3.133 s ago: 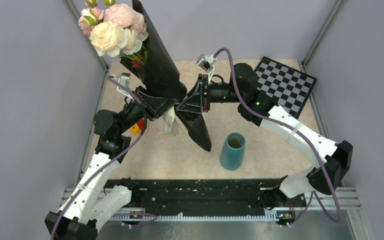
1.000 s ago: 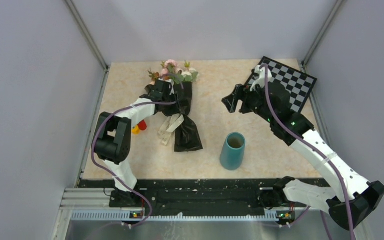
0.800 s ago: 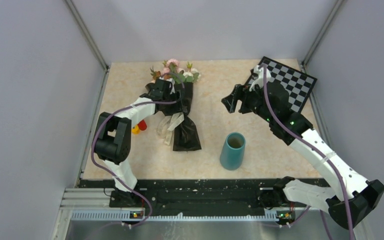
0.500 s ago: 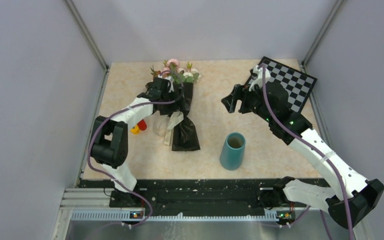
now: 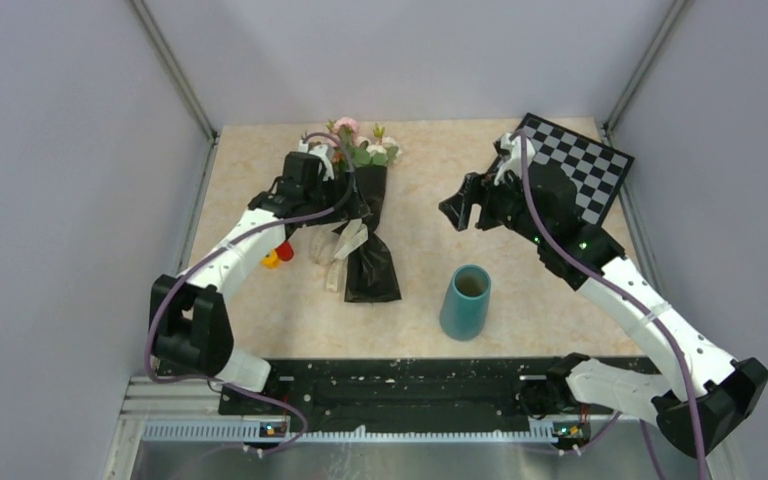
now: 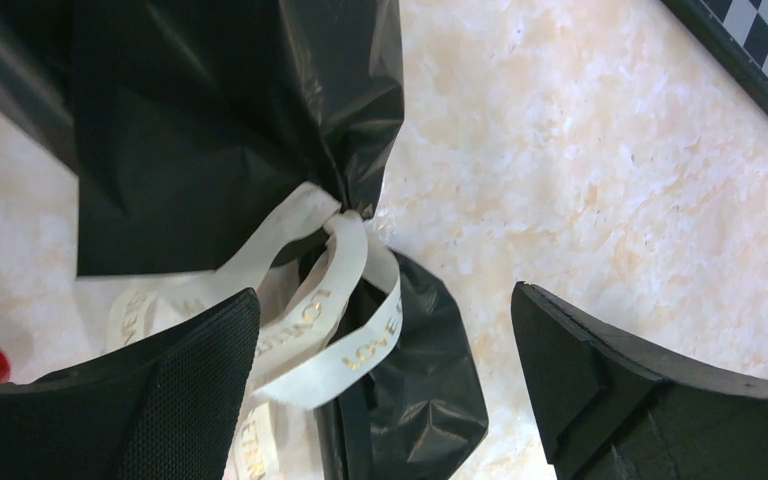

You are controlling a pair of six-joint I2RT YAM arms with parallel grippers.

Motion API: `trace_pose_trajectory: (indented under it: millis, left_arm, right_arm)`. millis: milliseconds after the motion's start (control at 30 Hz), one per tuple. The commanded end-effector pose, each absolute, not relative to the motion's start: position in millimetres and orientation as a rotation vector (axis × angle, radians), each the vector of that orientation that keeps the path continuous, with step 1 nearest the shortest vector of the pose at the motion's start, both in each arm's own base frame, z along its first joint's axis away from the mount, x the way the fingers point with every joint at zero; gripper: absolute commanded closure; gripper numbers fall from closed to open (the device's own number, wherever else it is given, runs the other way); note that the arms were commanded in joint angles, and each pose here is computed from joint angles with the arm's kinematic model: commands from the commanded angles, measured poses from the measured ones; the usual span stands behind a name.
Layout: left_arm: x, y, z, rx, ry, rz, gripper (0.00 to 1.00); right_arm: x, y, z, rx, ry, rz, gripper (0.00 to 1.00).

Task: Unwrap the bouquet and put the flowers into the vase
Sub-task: Place the fake flower at the center of the board, then untie the ribbon from the wrapping paper.

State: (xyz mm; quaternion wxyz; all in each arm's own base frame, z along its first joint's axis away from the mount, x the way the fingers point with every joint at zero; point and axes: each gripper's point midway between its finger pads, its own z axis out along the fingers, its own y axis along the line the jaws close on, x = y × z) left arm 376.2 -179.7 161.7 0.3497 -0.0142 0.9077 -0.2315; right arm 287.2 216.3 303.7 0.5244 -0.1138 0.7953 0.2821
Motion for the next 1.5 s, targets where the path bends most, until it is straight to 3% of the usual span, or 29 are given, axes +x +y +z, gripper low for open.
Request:
trace_pose_trajectory:
  millis: [0,267,500,733,1067,1333,1467]
  left_arm:
    - [357.3,-164.0,182.9,-0.037,2.308,-0.593,0.01]
    - [328.7,-100.5,200.7,-0.111,2.255,-0.608,0.01]
    - [320.5,-39.2,209.9,-0.167,2.185,-0.299,0.01]
    - [312.5,-36.3,219.9,-0.130,2.122,-0.271,0.01]
    - [309.5,-33.7,204.2,-0.142,2.163,-0.248,0.01]
    - [311.6,-39.6,198.6,-0.124,2.188,-0.283,0.01]
    - [312.0,-41.7,196.4,-0.114,2.199,-0.295,0.01]
  right_arm:
    - [275.8,234.2,318.5,-0.362,1.849,0.739,0.23]
    - [261.2,288.1,292.5,-0.478,1.958,0.666,0.29]
    - [257.2,364.0,248.0,-0.616,2.062,0.561,0.31]
    - [292.6,412.3,181.6,-0.576,2.174,0.401,0.36]
    - [325.7,432.9,132.3,-0.516,2.203,0.249,0.39]
    - [338.0,422.2,119.7,-0.500,2.173,0.134,0.40]
    - [339.9,422.9,121.2,-0.494,2.162,0.133,0.47]
